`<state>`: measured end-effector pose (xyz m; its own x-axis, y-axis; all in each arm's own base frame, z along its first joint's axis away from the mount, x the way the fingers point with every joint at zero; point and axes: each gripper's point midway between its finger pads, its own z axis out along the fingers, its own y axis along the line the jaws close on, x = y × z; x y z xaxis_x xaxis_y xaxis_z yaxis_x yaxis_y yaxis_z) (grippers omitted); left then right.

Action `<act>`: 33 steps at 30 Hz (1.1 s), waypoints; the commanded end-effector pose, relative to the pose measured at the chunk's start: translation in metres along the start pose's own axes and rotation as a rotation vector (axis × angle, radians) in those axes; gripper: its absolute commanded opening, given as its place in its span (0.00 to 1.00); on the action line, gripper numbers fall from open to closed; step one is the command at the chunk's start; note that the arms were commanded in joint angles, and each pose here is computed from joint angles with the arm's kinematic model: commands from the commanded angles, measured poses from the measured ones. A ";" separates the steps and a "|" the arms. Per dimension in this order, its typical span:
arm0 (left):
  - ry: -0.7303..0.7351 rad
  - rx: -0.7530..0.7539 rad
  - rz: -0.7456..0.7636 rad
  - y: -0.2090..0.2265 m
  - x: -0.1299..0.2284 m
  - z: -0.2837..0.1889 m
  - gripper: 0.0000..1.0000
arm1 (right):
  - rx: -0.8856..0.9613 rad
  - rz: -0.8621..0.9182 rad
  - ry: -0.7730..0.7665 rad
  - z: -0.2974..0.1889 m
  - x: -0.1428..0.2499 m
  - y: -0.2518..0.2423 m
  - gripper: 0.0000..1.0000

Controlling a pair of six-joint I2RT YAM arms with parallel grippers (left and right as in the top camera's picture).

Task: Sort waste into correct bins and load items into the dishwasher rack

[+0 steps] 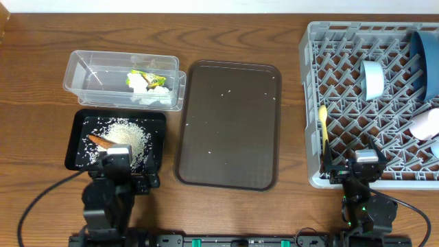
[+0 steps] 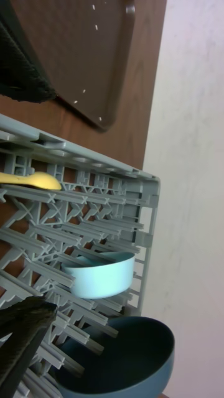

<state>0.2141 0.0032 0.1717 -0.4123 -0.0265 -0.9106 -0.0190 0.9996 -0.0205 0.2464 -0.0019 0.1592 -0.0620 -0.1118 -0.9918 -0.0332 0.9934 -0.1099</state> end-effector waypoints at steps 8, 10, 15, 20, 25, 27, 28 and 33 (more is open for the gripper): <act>-0.294 -0.013 0.038 0.002 -0.005 0.024 0.98 | -0.021 -0.013 -0.005 0.000 -0.001 0.005 0.99; -0.328 -0.013 0.038 0.002 -0.006 0.027 0.98 | -0.021 -0.013 -0.005 0.000 -0.001 0.005 0.99; -0.405 -0.025 0.097 0.002 -0.011 0.031 0.98 | -0.021 -0.013 -0.005 0.000 -0.001 0.005 0.99; -0.382 -0.038 0.155 0.003 -0.006 0.033 0.98 | -0.021 -0.013 -0.005 0.000 -0.001 0.005 0.99; -0.277 0.000 0.158 -0.002 0.019 0.041 0.98 | -0.021 -0.013 -0.005 0.000 -0.001 0.005 0.99; -0.280 0.000 0.159 -0.002 0.018 0.041 0.98 | -0.021 -0.013 -0.005 0.000 -0.001 0.005 0.99; -0.280 -0.001 0.159 -0.002 0.018 0.041 0.98 | -0.021 -0.013 -0.005 0.000 -0.001 0.005 0.99; -0.278 -0.001 0.159 -0.002 0.018 0.041 0.98 | -0.021 -0.013 -0.005 0.000 -0.001 0.005 0.99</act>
<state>0.2455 0.0047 0.1514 -0.1028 0.1183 -0.9876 -0.0022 0.9929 0.1192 0.2464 -0.0019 0.1592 -0.0620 -0.1118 -0.9918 -0.0332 0.9934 -0.1099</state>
